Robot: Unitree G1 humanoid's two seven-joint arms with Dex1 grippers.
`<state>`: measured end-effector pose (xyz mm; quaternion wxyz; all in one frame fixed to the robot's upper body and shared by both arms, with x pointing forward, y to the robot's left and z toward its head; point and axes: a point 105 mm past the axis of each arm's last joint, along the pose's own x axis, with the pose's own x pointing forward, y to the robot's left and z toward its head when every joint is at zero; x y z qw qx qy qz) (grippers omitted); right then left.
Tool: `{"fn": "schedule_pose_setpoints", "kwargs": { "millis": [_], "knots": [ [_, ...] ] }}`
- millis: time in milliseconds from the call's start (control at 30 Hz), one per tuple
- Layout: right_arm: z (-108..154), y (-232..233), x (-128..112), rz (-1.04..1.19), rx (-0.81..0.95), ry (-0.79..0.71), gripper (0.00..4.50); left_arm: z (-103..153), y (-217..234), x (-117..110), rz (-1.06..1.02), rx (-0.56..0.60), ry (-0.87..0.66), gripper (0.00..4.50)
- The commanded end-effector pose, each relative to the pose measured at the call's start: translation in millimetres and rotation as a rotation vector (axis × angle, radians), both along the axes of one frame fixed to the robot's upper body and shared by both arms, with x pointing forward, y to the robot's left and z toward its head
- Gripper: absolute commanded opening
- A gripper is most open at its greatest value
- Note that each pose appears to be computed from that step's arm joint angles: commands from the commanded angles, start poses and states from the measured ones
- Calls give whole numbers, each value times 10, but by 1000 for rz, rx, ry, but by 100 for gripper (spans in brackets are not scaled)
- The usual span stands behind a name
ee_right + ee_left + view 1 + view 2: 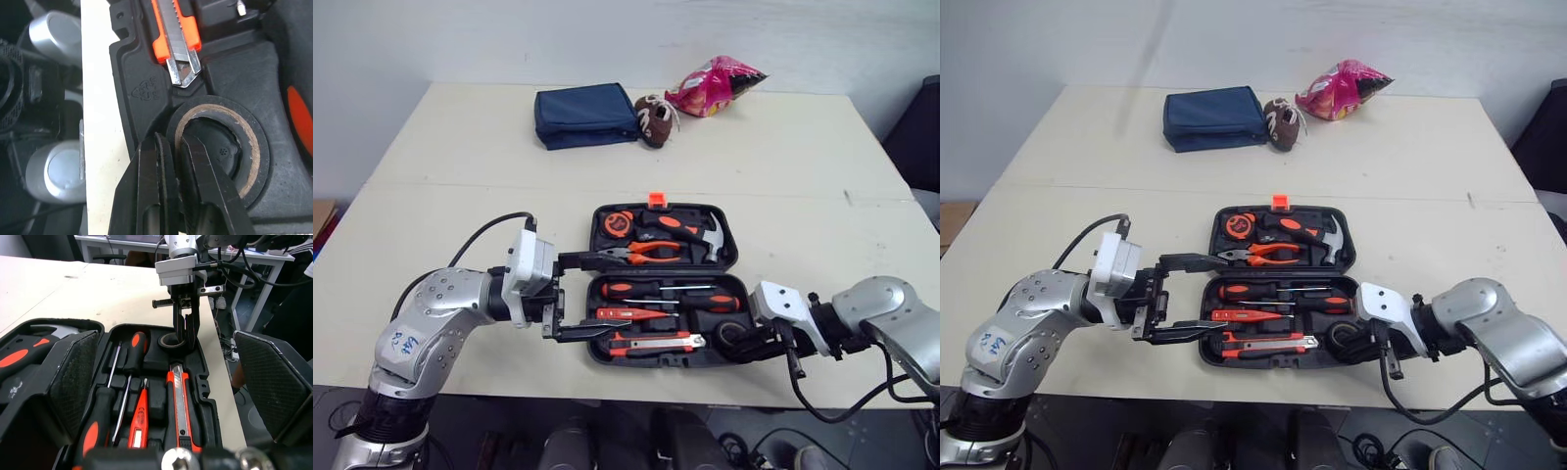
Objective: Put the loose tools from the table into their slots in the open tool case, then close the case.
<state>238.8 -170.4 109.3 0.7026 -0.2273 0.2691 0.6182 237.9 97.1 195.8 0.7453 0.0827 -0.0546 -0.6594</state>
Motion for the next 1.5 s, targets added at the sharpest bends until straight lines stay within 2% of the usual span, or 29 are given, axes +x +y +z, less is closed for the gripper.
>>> {"fn": "schedule_pose_setpoints", "kwargs": {
  "millis": [33, 100, 133, 167, 200, 233, 300, 500, 633, 733, 833, 1000, 1100, 1200, 1300, 1433, 1467, 1500],
  "knots": [
    [-47, -34, 30, 5, -8, -17, 2, 90, 6, -42, 4, -2, -46, 450],
    [-53, -46, 11, 13, -8, 7, 2, 92, 7, -40, 6, -2, -46, 450],
    [-51, -46, 8, 28, -7, 5, 44, 94, 8, -39, 7, -3, -45, 450],
    [6, -8, 56, 59, 35, -63, 90, 93, 12, -39, 10, -4, -44, 450],
    [63, 25, 65, 92, 80, -100, 110, 90, 22, -40, 14, -5, -42, 450],
    [103, 43, 73, 112, 112, -127, 169, 87, 29, -40, 17, -5, -40, 450],
    [184, 41, 8, 137, 169, -80, 234, 72, 52, -42, 24, -1, -33, 450],
    [564, -104, -118, 95, 300, 110, 234, 38, 142, -33, 37, 29, -15, 450],
    [619, 21, -11, 54, 456, 35, 234, 51, 138, 3, 44, 27, -31, 450],
    [379, 107, -71, 85, 448, -18, 156, 56, 122, 15, 51, 27, -40, 450],
    [228, 118, -45, 57, 456, -67, 8, 53, 150, 35, 80, 29, -50, 450],
    [-298, -45, -53, -37, 368, 6, 2, -6, 267, 44, 130, 50, -41, 450],
    [-527, -145, -44, -111, 340, 29, 2, -62, 307, 51, 139, 73, -36, 450],
    [-624, -214, -85, -142, 321, 59, 2, -110, 378, 90, 169, 91, -35, 450],
    [-471, -122, -61, -141, 411, 50, 2, -139, 497, 140, 212, 100, -32, 450],
    [-128, -77, 14, -133, 488, -7, 2, -279, 686, 213, 300, 160, -13, 450],
    [58, -89, 32, -151, 535, -34, 2, -361, 840, 339, 412, 245, -57, 450],
    [206, -123, 39, -155, 548, -69, 1, -394, 984, 439, 514, 275, -72, 423]
  ]
}}
